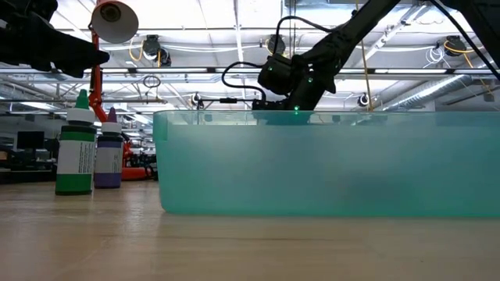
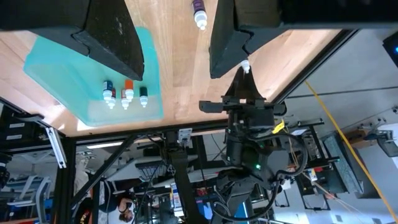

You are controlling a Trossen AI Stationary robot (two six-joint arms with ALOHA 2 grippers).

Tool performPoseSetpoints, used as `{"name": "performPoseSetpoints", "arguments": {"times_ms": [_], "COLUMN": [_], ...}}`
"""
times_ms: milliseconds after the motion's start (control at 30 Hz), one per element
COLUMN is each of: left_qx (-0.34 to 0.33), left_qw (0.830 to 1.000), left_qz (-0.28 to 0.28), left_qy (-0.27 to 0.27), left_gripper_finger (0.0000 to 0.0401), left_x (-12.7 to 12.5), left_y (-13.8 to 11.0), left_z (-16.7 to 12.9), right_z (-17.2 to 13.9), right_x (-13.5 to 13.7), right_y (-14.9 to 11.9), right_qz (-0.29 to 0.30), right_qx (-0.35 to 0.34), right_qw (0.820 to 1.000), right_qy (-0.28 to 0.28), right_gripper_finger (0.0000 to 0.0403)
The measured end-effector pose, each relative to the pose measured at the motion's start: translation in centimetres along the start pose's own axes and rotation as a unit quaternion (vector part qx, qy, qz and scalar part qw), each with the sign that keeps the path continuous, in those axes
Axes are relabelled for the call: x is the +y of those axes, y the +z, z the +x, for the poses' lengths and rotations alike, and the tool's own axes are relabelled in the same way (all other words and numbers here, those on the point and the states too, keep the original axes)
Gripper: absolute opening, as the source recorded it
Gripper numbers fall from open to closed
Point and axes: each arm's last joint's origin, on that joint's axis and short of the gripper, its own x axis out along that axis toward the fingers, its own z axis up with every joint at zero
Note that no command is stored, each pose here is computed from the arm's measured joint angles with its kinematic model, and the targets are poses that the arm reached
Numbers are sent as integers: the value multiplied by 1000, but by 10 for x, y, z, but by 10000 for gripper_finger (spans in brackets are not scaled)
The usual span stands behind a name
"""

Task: Pick & Place food coloring
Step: Put the small blue food coloring bottle into the green bin

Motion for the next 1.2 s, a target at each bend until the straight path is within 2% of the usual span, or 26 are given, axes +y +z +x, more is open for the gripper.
{"name": "performPoseSetpoints", "arguments": {"times_ms": [133, 400, 567, 767, 967, 1200], "left_qx": [0, 0, 0, 0, 0, 0], "left_qw": [1000, 1000, 1000, 1000, 1000, 1000], "left_qz": [0, 0, 0, 0, 0, 0], "left_qy": [0, 0, 0, 0, 0, 0], "left_gripper_finger": [186, 186, 186, 186, 186, 186], "left_x": [0, 0, 0, 0, 0, 0], "left_y": [0, 0, 0, 0, 0, 0], "left_z": [0, 0, 0, 0, 0, 0], "right_z": [0, 0, 0, 8, 26, 27], "right_x": [2, 6, 5, 5, 5, 5], "right_y": [1, 5, 5, 7, -2, -1], "right_qz": [-2, 3, 8, 12, 13, 9], "right_qx": [-4, -21, -22, -42, -21, -25], "right_qw": [1000, 1000, 1000, 999, 1000, 1000], "right_qy": [1, 1, -1, -1, 2, 1], "right_gripper_finger": [34, 110, 138, 143, 142, 141]}}
